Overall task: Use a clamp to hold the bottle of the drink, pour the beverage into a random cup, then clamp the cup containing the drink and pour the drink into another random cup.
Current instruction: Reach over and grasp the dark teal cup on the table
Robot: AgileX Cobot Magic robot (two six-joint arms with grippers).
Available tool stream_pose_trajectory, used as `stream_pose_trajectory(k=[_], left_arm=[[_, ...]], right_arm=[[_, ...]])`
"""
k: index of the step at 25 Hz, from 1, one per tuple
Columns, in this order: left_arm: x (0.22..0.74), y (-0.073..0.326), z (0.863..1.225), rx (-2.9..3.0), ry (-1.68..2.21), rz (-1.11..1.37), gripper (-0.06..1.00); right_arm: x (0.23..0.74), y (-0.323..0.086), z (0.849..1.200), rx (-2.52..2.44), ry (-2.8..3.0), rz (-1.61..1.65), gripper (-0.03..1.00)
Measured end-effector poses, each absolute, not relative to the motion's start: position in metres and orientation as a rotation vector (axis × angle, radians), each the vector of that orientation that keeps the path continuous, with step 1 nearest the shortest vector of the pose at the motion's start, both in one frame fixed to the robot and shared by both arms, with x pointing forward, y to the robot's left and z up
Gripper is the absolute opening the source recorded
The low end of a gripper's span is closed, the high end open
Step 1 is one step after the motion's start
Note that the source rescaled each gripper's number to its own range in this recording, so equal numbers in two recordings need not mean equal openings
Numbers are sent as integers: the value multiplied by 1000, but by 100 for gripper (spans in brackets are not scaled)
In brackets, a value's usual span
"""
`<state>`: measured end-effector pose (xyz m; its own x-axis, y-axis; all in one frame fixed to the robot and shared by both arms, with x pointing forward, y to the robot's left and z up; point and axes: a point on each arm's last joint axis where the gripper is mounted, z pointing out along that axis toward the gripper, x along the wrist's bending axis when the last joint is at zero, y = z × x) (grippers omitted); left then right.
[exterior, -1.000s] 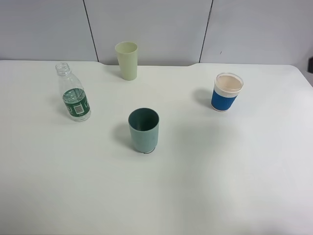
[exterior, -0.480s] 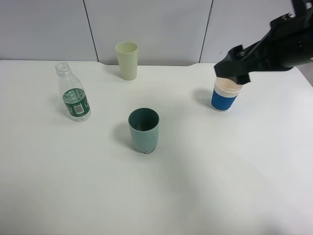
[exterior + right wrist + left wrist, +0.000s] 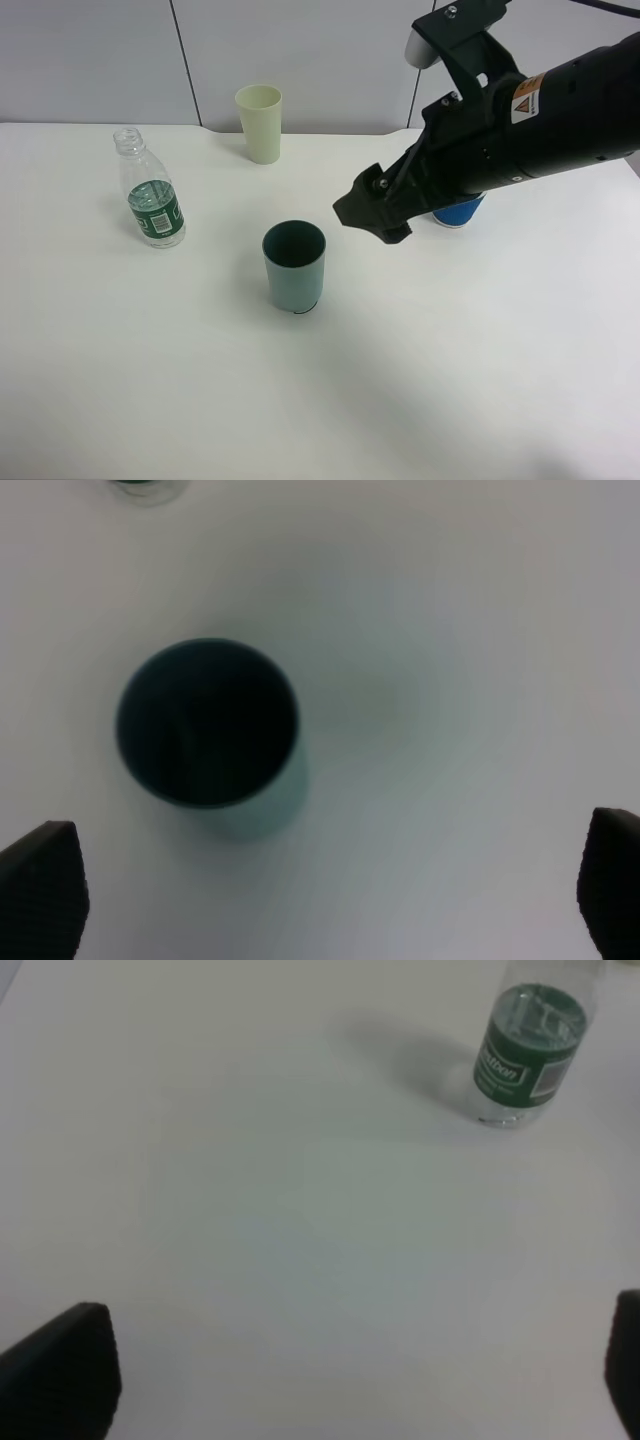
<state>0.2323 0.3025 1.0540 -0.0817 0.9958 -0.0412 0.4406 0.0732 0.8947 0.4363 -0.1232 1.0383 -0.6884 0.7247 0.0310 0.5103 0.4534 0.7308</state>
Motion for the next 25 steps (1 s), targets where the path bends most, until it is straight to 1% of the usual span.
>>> stream_pose_trajectory(k=[6, 25], left_arm=[[232, 303, 1054, 1457, 1623, 963, 99], [232, 303, 1054, 1457, 1623, 963, 99]], right_arm=[[432, -117, 1028, 1076, 2473, 1051, 100], [445, -109, 940, 1133, 2630, 746, 100]])
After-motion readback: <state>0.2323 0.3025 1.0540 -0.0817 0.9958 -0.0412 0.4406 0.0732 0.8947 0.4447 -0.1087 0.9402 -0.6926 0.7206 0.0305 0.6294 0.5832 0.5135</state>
